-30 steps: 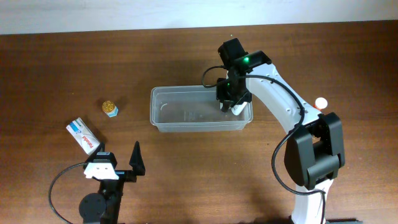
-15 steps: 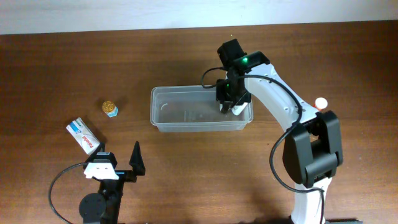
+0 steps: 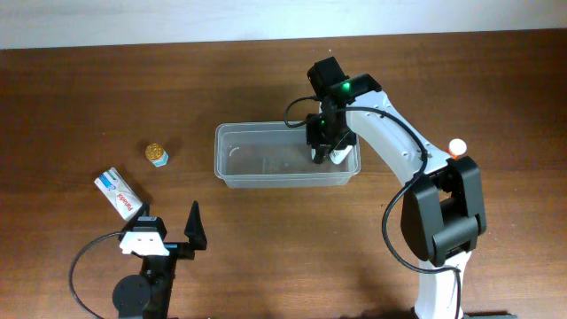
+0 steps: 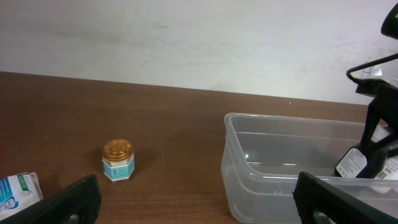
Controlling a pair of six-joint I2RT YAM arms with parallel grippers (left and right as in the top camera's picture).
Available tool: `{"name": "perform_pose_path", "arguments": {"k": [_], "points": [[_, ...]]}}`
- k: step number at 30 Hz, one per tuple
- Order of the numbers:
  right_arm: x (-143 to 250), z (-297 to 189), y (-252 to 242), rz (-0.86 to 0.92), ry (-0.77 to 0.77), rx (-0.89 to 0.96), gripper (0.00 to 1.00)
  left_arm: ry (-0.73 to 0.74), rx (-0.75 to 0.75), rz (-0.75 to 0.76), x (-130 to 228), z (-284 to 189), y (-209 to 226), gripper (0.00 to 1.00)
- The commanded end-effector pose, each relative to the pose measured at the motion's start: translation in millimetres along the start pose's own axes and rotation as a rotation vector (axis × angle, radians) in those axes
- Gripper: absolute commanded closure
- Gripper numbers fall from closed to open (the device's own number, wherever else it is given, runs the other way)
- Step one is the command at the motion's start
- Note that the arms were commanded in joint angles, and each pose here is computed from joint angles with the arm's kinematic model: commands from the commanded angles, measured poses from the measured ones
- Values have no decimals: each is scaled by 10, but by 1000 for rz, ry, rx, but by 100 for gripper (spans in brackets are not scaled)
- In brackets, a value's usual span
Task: Pack container
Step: 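Lower the dark bottle beside the spray bottle and open gripper, then raise the right gripper and move it to the orange tube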
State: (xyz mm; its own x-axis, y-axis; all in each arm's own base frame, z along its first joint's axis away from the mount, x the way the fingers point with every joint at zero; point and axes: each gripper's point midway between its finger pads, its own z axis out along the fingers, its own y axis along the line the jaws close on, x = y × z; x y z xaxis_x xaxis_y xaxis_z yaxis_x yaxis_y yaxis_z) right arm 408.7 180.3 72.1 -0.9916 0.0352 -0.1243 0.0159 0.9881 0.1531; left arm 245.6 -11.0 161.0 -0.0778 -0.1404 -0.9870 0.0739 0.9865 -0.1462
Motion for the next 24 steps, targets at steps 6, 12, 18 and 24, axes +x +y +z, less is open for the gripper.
{"name": "perform_pose_path", "arguments": {"k": [6, 12, 18, 24], "points": [[-110, -84, 81, -46, -28, -5, 69, -3, -9, 13, 8, -2, 21, 1], [-191, -253, -1, -46, -58, 60, 69, -3, -9, 13, 8, -2, 21, 1], [-245, -377, 23, -51, -76, 60, 69, -3, -9, 13, 8, -2, 21, 1], [-213, -394, 12, -53, -62, 65, 69, -3, -9, 13, 8, -2, 21, 1]]}}
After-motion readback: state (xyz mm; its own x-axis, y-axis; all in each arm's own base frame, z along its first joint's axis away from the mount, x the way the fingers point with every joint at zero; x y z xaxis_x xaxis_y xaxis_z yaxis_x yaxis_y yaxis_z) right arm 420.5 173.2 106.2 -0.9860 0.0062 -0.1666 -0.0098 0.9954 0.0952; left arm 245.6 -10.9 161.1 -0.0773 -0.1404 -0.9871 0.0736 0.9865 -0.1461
